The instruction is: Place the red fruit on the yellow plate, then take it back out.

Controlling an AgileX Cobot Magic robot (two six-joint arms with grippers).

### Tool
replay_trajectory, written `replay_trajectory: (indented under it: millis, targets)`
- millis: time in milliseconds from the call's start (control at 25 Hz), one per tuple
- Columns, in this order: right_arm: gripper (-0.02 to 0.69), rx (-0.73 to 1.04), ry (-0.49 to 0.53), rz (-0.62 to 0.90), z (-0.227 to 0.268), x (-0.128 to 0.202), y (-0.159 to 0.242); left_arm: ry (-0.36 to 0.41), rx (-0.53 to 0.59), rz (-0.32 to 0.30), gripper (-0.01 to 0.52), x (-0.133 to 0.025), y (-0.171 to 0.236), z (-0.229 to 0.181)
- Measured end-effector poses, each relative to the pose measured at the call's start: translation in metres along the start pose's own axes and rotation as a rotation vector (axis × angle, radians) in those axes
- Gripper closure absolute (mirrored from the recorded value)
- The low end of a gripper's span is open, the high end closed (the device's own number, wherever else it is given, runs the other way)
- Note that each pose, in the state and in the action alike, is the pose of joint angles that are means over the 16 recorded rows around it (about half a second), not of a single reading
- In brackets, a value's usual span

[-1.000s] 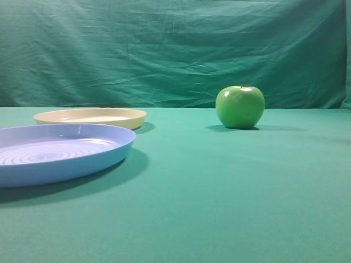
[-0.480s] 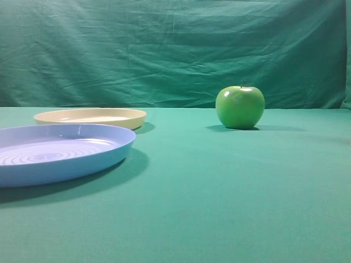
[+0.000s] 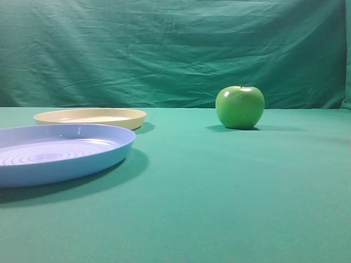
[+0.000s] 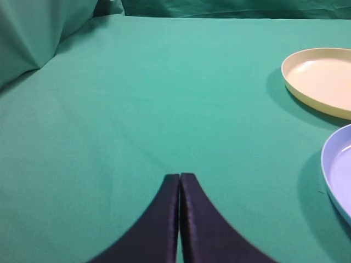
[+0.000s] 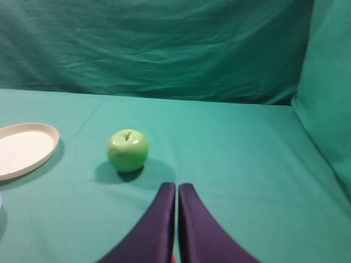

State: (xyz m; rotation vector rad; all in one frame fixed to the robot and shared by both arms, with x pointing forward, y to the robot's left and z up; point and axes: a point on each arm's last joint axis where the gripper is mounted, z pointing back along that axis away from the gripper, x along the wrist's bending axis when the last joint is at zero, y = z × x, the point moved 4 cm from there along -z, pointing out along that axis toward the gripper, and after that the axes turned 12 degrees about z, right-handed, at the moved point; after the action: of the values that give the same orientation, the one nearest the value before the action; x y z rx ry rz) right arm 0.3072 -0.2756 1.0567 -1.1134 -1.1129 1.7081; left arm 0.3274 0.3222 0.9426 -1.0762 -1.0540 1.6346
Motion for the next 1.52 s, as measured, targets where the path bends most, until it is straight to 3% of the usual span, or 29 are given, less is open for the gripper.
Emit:
replay_trajectory:
  millis: [320,640,1520]
  targets:
    - [0.665,0.001,0.140,-0.019,-0.027,0.001,0.063,0.000,0.000,0.000,0.514,0.000,0.000,0.000]
    - [0.665,0.059,0.166,-0.025,-0.043,0.006,0.103,0.000,0.000,-0.001,0.514,0.000,0.000,0.000]
    - [0.665,0.154,0.129,0.079,-0.044,0.011,0.119,0.000,0.000,-0.002,0.514,0.000,0.000,0.000]
